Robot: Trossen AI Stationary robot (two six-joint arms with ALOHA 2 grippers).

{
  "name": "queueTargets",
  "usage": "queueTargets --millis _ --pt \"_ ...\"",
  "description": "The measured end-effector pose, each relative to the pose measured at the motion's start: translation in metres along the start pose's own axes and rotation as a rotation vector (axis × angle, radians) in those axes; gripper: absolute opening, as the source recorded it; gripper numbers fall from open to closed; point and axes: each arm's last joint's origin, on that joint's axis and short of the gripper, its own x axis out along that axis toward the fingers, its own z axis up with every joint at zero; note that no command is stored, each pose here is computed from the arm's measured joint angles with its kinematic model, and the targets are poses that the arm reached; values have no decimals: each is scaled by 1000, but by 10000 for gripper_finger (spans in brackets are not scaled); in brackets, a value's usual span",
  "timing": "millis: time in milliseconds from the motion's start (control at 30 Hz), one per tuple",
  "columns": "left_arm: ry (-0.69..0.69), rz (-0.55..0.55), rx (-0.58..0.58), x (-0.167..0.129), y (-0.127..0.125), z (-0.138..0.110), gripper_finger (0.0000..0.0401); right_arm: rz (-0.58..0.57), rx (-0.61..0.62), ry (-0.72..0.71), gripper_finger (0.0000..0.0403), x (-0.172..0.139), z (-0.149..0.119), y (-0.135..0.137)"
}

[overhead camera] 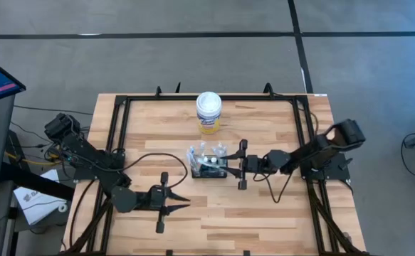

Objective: Pick & Place toothbrushing station
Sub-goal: Put the green toothbrush into the mesh organizer

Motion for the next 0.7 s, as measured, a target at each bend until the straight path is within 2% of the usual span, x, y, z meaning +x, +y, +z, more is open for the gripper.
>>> queueTargets --millis 167,400,500,700 --pt "23 92 22 12 8 -7 49 45 -9 61 135 -6 14 5" --pt "73 210 45 40 38 -20 49 80 -5 108 119 -13 23 9" --pt "117 236 74 43 44 -24 49 87 -11 131 118 -15 24 10" --pt "154 363 175 41 48 -28 49 76 -16 152 118 -16 23 11"
